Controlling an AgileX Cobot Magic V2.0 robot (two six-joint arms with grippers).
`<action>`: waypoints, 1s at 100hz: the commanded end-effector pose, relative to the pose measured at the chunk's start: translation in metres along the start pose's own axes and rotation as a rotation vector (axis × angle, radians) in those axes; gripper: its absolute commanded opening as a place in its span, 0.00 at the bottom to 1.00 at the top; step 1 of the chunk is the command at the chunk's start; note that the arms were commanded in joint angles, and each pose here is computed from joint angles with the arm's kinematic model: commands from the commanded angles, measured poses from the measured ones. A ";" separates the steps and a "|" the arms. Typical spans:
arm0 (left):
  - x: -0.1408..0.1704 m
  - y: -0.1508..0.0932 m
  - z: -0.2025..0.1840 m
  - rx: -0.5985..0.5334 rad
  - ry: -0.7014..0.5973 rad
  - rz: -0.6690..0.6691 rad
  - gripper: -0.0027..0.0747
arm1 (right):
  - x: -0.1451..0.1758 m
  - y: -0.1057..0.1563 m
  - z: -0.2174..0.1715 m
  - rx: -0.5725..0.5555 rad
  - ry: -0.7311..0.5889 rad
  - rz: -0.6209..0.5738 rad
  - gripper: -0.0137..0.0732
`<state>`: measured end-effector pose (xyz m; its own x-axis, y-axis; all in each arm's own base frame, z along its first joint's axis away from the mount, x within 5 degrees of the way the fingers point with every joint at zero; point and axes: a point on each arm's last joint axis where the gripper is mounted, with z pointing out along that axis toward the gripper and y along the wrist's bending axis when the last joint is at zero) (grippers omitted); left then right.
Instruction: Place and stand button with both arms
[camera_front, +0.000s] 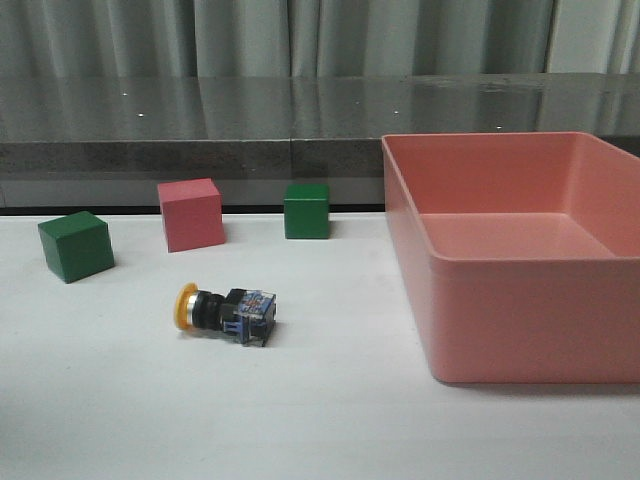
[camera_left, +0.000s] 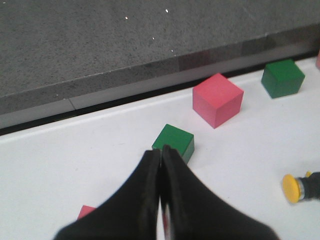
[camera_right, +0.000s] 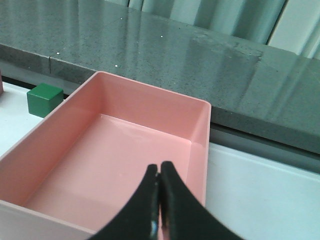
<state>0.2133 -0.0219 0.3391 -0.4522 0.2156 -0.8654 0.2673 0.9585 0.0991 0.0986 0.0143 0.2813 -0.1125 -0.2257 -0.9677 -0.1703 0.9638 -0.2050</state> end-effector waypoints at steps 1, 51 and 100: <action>-0.019 -0.002 0.014 0.026 -0.052 0.114 0.01 | -0.015 -0.004 -0.002 0.025 -0.101 -0.002 0.09; -0.019 -0.056 0.090 0.195 -0.020 0.383 0.76 | -0.015 -0.004 -0.002 0.025 -0.101 -0.002 0.09; 0.013 -0.082 0.130 0.484 0.084 0.468 0.76 | -0.015 -0.003 -0.002 0.024 -0.102 -0.002 0.09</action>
<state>0.2925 -0.1128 0.2452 -0.3397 0.6305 -0.6979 0.7615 0.6199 0.1894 0.0986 0.0143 0.2815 -0.1105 -0.2250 -0.9681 -0.1699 0.9640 -0.2046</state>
